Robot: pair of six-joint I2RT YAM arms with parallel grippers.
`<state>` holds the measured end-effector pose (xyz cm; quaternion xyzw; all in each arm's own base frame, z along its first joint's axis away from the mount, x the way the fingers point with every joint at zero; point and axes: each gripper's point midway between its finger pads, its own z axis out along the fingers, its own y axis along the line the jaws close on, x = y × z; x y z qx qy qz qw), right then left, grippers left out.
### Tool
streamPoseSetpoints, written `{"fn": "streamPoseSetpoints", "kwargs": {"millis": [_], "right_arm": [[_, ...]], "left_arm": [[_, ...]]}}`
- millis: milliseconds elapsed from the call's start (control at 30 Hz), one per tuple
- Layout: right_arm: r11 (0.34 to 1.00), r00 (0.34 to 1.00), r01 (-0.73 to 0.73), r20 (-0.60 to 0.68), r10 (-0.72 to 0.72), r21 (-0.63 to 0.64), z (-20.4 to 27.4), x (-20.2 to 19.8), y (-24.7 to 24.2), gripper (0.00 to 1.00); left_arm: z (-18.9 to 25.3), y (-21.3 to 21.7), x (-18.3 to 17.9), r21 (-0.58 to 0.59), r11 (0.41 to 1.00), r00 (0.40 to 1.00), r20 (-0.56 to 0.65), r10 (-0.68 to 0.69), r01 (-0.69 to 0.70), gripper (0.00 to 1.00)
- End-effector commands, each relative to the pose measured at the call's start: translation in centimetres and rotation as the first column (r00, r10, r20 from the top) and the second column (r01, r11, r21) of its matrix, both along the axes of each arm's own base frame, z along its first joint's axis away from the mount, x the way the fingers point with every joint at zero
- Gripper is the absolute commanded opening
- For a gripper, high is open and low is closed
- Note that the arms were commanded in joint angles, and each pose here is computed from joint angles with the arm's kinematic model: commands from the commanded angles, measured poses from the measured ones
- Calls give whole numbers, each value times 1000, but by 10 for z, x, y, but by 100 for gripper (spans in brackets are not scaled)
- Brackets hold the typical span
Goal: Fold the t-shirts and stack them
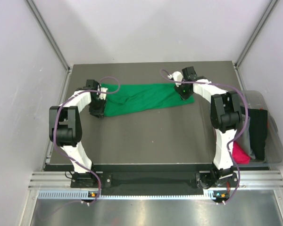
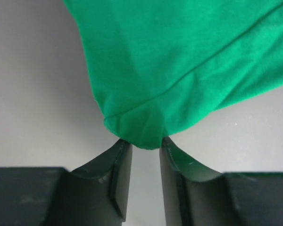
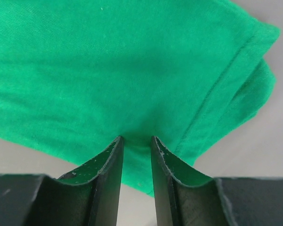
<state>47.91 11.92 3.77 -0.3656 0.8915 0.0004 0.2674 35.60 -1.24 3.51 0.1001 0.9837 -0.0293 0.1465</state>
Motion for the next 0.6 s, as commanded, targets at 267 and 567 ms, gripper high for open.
{"fn": "streamPoseSetpoints", "kwargs": {"millis": [267,567], "right_arm": [[998,1000,2,23,-1,-56,-7,12,-2,26],[992,999,33,-7,-35,-124,-21,8,-15,20]], "left_arm": [[13,14,21,54,998,995,99,34,-39,0],[24,29,7,156,985,995,61,-84,74,0]]}}
